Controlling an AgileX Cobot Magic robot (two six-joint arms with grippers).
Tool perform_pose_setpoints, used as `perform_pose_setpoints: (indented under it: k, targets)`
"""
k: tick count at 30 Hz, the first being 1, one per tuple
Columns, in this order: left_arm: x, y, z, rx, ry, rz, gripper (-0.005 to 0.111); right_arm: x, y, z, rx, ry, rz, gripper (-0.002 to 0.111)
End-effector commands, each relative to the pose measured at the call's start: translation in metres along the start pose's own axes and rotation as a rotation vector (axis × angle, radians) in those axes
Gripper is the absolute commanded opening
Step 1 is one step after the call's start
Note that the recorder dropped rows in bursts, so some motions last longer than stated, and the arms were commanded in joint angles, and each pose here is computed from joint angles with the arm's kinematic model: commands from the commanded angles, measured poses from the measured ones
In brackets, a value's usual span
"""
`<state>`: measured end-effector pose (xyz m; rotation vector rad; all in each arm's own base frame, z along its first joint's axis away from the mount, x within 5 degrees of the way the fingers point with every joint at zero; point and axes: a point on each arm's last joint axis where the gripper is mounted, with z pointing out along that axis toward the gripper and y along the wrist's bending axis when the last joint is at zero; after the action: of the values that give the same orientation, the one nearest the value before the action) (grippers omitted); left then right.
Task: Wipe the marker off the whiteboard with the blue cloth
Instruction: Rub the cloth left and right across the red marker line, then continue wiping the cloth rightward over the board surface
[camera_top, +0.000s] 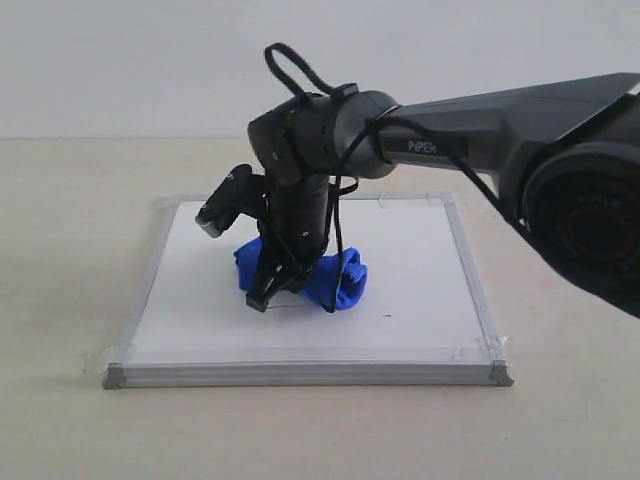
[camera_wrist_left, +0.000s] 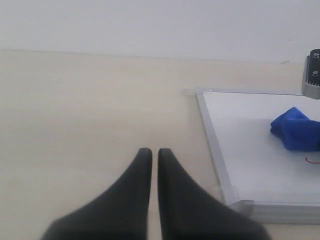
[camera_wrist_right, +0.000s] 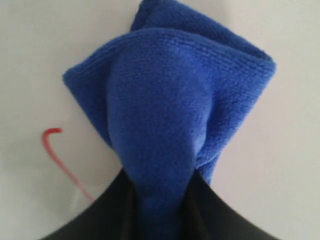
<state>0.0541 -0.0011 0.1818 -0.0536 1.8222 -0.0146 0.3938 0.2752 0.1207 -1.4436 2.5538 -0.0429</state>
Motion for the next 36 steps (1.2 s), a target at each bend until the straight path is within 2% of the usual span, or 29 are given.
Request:
perform_pose_setpoints:
  k: [1, 3, 6, 8, 13, 14, 16, 21, 24, 28, 33, 36]
  targets:
    - [-0.002, 0.0, -0.001, 0.001, -0.016, 0.001, 0.004, 0.006, 0.057, 0.027, -0.485, 0.011, -0.007, 0.0]
    - [-0.002, 0.0, -0.001, 0.001, -0.016, 0.001, 0.004, 0.006, 0.061, 0.024, -0.551, 0.012, -0.009, 0.0]
    - [-0.002, 0.0, -0.001, 0.001, -0.016, 0.001, 0.004, 0.008, 0.059, 0.02, -0.532, 0.028, -0.023, 0.0]
    - [-0.002, 0.0, -0.001, 0.001, -0.016, 0.001, 0.004, 0.008, 0.051, 0.017, -0.431, 0.031, -0.014, 0.0]
    - [-0.002, 0.0, -0.001, 0.001, -0.016, 0.001, 0.004, 0.011, 0.007, -0.005, 0.033, 0.06, 0.107, 0.0]
    - [-0.002, 0.0, -0.001, 0.001, -0.016, 0.001, 0.004, 0.013, -0.001, -0.01, 0.098, 0.069, 0.099, 0.0]
    - [-0.002, 0.0, -0.001, 0.001, -0.016, 0.001, 0.004, 0.018, -0.014, -0.019, 0.14, 0.08, 0.129, 0.0]
    - [-0.002, 0.0, -0.001, 0.001, -0.016, 0.001, 0.004, 0.032, -0.04, -0.026, 0.148, 0.084, 0.223, 0.0]
    - [-0.002, 0.0, -0.001, 0.001, -0.016, 0.001, 0.004, 0.038, -0.038, -0.016, 0.116, 0.073, 0.26, 0.0]
    - [-0.002, 0.0, -0.001, 0.001, -0.016, 0.001, 0.004, 0.038, -0.01, 0.001, 0.014, 0.057, 0.198, 0.0]
    - [-0.002, 0.0, -0.001, 0.001, -0.016, 0.001, 0.004, 0.025, 0.036, 0.0, -0.224, 0.012, 0.09, 0.0]
    - [-0.002, 0.0, -0.001, 0.001, -0.016, 0.001, 0.004, 0.022, 0.043, -0.015, -0.277, -0.008, 0.068, 0.0]
